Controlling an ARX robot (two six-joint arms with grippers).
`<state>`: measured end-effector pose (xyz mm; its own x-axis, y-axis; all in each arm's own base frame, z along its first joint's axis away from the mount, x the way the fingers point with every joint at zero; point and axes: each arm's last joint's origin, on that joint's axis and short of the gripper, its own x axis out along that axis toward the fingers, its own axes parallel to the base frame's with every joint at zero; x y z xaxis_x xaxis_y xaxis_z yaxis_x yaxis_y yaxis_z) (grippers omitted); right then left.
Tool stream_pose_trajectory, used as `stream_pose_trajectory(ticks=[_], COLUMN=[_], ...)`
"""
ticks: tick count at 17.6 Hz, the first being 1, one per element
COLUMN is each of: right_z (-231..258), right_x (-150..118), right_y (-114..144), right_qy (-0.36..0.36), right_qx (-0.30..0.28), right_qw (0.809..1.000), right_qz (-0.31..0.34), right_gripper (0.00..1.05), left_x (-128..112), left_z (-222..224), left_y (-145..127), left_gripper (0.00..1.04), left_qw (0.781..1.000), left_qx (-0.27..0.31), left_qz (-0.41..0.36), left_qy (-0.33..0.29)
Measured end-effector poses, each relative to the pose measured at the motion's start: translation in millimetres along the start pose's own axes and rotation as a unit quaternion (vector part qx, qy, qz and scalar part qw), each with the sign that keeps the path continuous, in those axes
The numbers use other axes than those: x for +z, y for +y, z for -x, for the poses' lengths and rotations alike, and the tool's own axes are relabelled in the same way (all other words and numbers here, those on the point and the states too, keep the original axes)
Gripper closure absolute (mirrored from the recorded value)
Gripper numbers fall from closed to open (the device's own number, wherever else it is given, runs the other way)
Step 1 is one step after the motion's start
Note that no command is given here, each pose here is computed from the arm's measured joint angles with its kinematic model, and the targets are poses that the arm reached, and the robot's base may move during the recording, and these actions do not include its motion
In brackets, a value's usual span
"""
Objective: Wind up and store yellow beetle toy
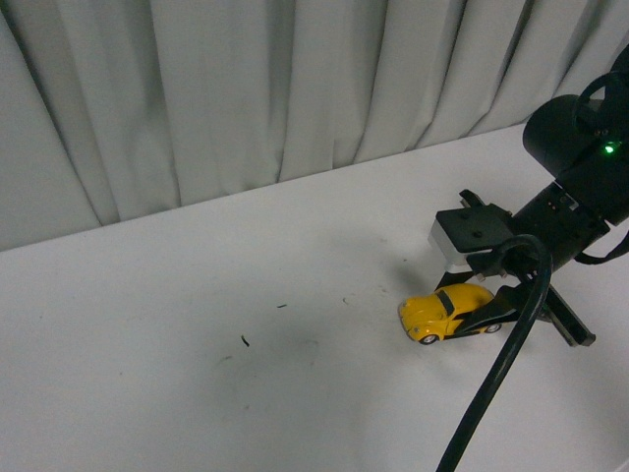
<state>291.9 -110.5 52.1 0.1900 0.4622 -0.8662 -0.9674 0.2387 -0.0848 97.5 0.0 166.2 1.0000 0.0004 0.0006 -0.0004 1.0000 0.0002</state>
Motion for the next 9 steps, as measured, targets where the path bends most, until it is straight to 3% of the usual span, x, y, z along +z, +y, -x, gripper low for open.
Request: stream_pose_trajectory(ticks=[9], right_z=[15], right_x=[-15], right_y=[5], right_qy=[0.022], right_qx=[-0.004], right_qw=[0.999], right_qz=[-0.031], right_gripper=[0.63], left_x=[0], left_z=[0], left_y=[0], left_gripper=[0.07], left_qw=[1.0], left_qx=[0.0], left_qz=[0.0], left_qy=[0.0])
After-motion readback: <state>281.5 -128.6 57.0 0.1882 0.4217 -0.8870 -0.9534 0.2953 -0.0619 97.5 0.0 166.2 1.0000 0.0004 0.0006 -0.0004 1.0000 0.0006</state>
